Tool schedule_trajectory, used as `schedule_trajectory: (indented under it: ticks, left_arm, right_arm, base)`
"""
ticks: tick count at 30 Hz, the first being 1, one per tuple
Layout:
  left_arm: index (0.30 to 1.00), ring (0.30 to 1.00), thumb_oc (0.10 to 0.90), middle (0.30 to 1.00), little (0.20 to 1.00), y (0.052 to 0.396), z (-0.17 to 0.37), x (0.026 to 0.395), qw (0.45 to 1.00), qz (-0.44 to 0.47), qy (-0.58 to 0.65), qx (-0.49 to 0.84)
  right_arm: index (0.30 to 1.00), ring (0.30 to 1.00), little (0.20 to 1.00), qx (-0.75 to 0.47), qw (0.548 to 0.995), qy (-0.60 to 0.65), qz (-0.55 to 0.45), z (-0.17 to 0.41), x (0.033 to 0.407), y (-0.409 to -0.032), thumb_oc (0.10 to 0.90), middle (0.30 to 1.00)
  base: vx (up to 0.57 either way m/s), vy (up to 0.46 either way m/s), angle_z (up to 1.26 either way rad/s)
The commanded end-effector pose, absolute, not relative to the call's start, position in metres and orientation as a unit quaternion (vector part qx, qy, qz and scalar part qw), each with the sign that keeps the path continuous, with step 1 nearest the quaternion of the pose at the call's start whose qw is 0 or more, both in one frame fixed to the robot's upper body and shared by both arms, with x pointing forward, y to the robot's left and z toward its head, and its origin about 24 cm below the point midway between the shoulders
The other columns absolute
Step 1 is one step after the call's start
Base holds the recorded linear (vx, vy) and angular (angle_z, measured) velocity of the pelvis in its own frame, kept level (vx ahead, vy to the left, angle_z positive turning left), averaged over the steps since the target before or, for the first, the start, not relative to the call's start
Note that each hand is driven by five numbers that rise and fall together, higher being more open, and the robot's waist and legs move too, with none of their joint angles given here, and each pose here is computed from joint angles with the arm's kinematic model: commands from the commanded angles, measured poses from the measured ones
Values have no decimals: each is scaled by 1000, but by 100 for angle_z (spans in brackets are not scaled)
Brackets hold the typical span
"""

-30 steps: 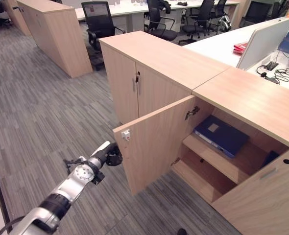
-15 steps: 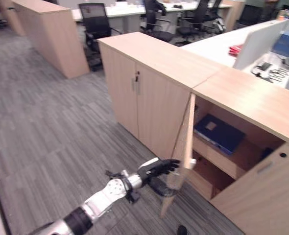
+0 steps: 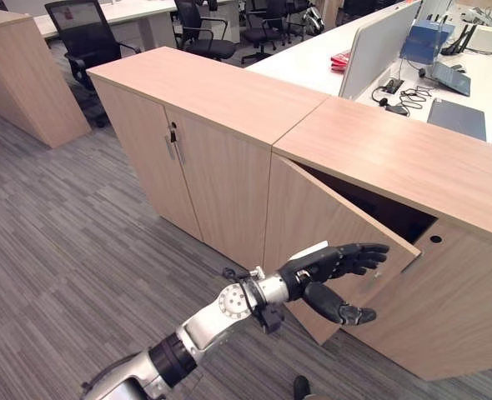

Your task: Put the empty folder in the office cabinet

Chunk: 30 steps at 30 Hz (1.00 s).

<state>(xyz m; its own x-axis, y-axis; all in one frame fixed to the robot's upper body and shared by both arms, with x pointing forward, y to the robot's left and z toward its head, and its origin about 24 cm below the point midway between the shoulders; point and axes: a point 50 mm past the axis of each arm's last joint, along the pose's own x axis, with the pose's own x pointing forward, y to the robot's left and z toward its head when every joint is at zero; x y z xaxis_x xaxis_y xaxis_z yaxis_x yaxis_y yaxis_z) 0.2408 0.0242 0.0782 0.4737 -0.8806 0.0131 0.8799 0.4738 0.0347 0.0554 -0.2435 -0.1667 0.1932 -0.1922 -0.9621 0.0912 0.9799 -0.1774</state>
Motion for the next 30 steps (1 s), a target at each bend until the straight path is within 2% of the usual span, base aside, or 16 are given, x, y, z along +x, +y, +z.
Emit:
schedule_trajectory:
  ticks: [1, 15, 23, 30]
  left_arm:
    - [900, 900, 800, 900, 900, 6, 132, 255, 845, -513, -148, -20]
    - [900, 900, 800, 900, 900, 48, 95, 276, 905, -414, -90, 32]
    - [900, 900, 800, 900, 900, 53, 102, 301, 922, -365, -102, 80]
    - [900, 900, 800, 900, 900, 42, 132, 340, 913, -326, -143, 198]
  right_arm:
    - [900, 900, 900, -83, 778, 613, -110, -157, 68, -271, 800, 900]
    - [900, 900, 900, -78, 770, 624, -108, -160, 53, -268, 800, 900]
    - [900, 900, 900, -87, 773, 620, -100, -160, 51, -268, 800, 900]
    - [900, 900, 900, -97, 768, 625, -101, -158, 44, -274, 800, 900]
  base:
    - [11, -56, -9]
    - [14, -65, -12]
    - [14, -94, -11]
    - [38, -97, -14]
